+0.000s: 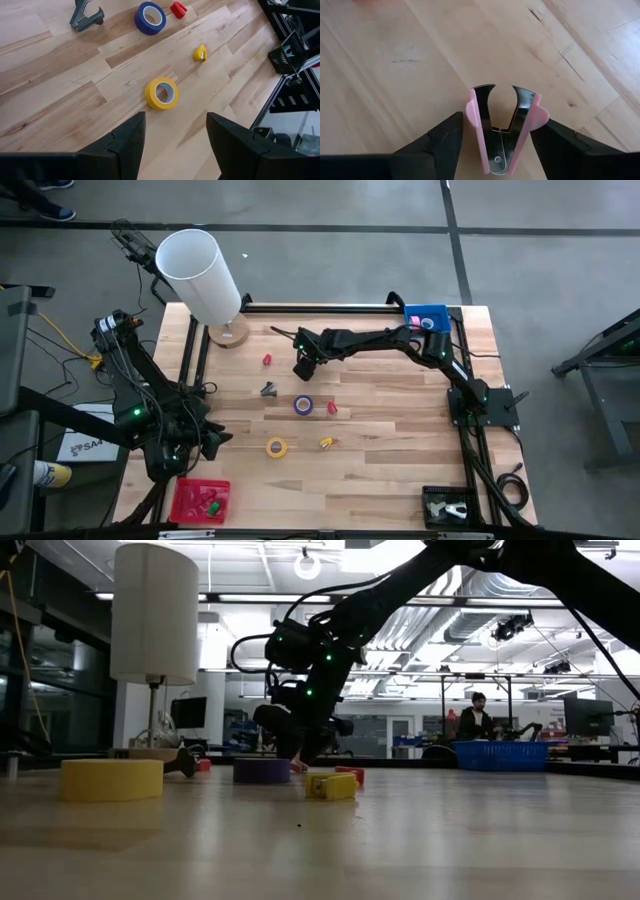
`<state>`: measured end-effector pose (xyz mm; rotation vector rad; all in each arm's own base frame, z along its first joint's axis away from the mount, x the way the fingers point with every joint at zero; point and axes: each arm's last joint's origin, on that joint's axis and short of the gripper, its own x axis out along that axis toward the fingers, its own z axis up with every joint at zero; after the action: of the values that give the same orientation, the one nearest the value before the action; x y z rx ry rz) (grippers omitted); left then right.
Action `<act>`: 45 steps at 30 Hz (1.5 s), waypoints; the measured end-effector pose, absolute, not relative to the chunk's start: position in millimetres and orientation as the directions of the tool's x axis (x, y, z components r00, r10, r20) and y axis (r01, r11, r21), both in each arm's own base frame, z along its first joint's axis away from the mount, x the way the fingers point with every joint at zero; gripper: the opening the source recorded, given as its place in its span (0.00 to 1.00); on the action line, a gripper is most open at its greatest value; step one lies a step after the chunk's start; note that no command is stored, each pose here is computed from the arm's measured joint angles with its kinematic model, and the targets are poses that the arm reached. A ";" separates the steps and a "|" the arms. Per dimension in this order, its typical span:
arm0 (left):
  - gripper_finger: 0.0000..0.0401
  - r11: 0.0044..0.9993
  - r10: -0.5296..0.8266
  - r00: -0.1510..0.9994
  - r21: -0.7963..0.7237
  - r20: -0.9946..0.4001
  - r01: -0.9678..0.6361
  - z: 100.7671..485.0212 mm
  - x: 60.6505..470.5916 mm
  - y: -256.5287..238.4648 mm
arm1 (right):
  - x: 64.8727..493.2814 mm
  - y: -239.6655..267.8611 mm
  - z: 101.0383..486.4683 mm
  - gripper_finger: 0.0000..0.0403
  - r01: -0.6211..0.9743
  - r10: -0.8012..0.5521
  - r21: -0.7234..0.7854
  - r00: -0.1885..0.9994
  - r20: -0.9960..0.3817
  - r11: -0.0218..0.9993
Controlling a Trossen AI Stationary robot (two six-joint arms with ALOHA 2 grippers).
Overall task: Pick and place Stapler, Stapler remover, tape
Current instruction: Put the pink staple remover into the black bin
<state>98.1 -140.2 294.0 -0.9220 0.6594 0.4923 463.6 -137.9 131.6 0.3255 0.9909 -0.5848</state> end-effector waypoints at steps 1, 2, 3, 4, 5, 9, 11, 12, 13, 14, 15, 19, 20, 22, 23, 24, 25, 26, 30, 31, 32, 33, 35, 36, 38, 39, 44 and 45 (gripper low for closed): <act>0.52 0.520 0.109 0.702 -0.562 -0.704 -0.643 294.0 98.1 -140.2 | 463.6 -137.9 131.6 0.53 0.598 -0.312 -0.004 0.413 -0.856 0.802; 0.52 0.520 0.109 0.702 -0.562 -0.704 -0.644 294.0 98.1 -140.2 | 463.4 -137.8 131.5 0.52 0.598 -0.311 -0.004 0.411 -0.857 0.802; 0.52 0.520 0.109 0.702 -0.562 -0.704 -0.644 294.0 98.1 -140.2 | 463.1 -137.7 131.3 0.51 0.598 -0.311 -0.006 0.407 -0.859 0.801; 0.52 0.520 0.108 0.702 -0.562 -0.704 -0.644 294.0 98.1 -140.2 | 462.9 -137.9 131.2 0.50 0.598 -0.310 -0.006 0.406 -0.859 0.801; 0.52 0.520 0.108 0.701 -0.561 -0.705 -0.644 293.9 98.1 -140.2 | 462.9 -137.9 131.2 0.48 0.598 -0.310 -0.006 0.406 -0.860 0.801; 0.52 0.520 0.108 0.701 -0.561 -0.705 -0.644 293.9 98.1 -140.2 | 462.5 -137.6 130.9 0.43 0.597 -0.305 -0.005 0.403 -0.863 0.802; 0.52 0.520 0.108 0.702 -0.562 -0.704 -0.644 294.0 98.1 -140.2 | 462.4 -137.4 131.0 0.41 0.595 -0.299 -0.001 0.403 -0.865 0.804; 0.52 0.520 0.108 0.702 -0.562 -0.704 -0.644 294.0 98.1 -140.2 | 462.3 -137.3 130.9 0.39 0.593 -0.295 0.001 0.402 -0.867 0.805; 0.52 0.520 0.108 0.702 -0.562 -0.704 -0.644 294.0 98.1 -140.2 | 462.1 -137.3 130.8 0.37 0.592 -0.292 0.003 0.402 -0.868 0.806; 0.52 0.519 0.108 0.702 -0.562 -0.704 -0.644 294.0 98.1 -140.3 | 461.9 -137.2 130.9 0.35 0.591 -0.287 0.006 0.402 -0.870 0.807; 0.52 0.519 0.108 0.702 -0.562 -0.704 -0.644 294.0 98.1 -140.3 | 461.7 -137.0 130.8 0.34 0.590 -0.284 0.007 0.400 -0.871 0.808; 0.52 0.519 0.107 0.702 -0.563 -0.704 -0.644 294.0 98.2 -140.3 | 461.1 -136.6 130.9 0.25 0.585 -0.269 0.016 0.398 -0.877 0.811; 0.52 0.519 0.107 0.702 -0.563 -0.704 -0.643 294.0 98.2 -140.4 | 460.9 -136.5 130.9 0.23 0.584 -0.266 0.018 0.397 -0.878 0.812; 0.52 0.519 0.107 0.702 -0.563 -0.704 -0.643 294.0 98.2 -140.4 | 460.5 -136.2 130.7 0.21 0.582 -0.260 0.021 0.394 -0.882 0.813; 0.52 0.518 0.107 0.702 -0.563 -0.704 -0.643 294.0 98.2 -140.4 | 460.3 -136.0 130.5 0.20 0.580 -0.255 0.024 0.393 -0.883 0.814; 0.52 0.518 0.107 0.702 -0.564 -0.704 -0.643 294.0 98.2 -140.4 | 460.1 -135.8 131.5 0.20 0.578 -0.250 0.028 0.395 -0.884 0.816; 0.52 0.518 0.106 0.703 -0.564 -0.703 -0.643 294.1 98.2 -140.5 | 459.7 -135.6 132.5 0.20 0.575 -0.239 0.037 0.397 -0.886 0.817; 0.52 0.517 0.105 0.703 -0.565 -0.703 -0.643 294.1 98.3 -140.6 | 459.6 -135.1 133.2 0.20 0.570 -0.222 0.054 0.404 -0.888 0.820; 0.52 0.516 0.105 0.704 -0.566 -0.703 -0.642 294.1 98.4 -140.7 | 459.2 -132.7 138.4 0.20 0.560 -0.140 0.145 0.434 -0.890 0.816; 0.52 0.516 0.105 0.704 -0.567 -0.702 -0.642 294.2 98.4 -140.7 | 458.1 -132.2 140.6 0.20 0.555 -0.111 0.172 0.438 -0.892 0.814; 0.52 0.516 0.105 0.705 -0.567 -0.702 -0.642 294.2 98.4 -140.7 | 457.2 -131.9 141.4 0.20 0.550 -0.088 0.190 0.439 -0.894 0.813; 0.52 0.516 0.105 0.705 -0.567 -0.702 -0.641 294.2 98.4 -140.8 | 457.0 -131.3 144.3 0.20 0.543 -0.075 0.203 0.447 -0.891 0.815; 0.52 0.516 0.105 0.705 -0.568 -0.701 -0.641 294.2 98.4 -140.7 | 456.1 -129.8 150.2 0.20 0.524 -0.039 0.238 0.463 -0.886 0.818; 0.52 0.516 0.105 0.706 -0.568 -0.701 -0.641 294.2 98.4 -140.7 | 454.8 -128.9 155.7 0.20 0.514 -0.022 0.254 0.470 -0.882 0.819; 0.52 0.517 0.107 0.707 -0.568 -0.699 -0.640 294.2 98.4 -140.6 | 452.0 -127.2 166.5 0.20 0.497 0.003 0.275 0.481 -0.877 0.823; 0.52 0.517 0.107 0.707 -0.569 -0.699 -0.640 294.3 98.5 -140.7 | 450.2 -126.1 171.9 0.20 0.485 0.015 0.282 0.483 -0.875 0.828; 0.52 0.534 0.114 0.713 -0.563 -0.692 -0.631 294.5 98.6 -140.4 | 439.8 -120.5 199.9 0.20 0.439 0.042 0.288 0.490 -0.870 0.851; 0.52 0.535 0.115 0.713 -0.562 -0.692 -0.631 294.4 98.6 -140.3 | 437.2 -119.7 207.4 0.20 0.431 0.043 0.290 0.498 -0.866 0.855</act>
<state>98.6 -140.3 294.4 -0.9053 0.6453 0.4826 437.2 -119.7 207.4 0.5153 1.0337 -0.2478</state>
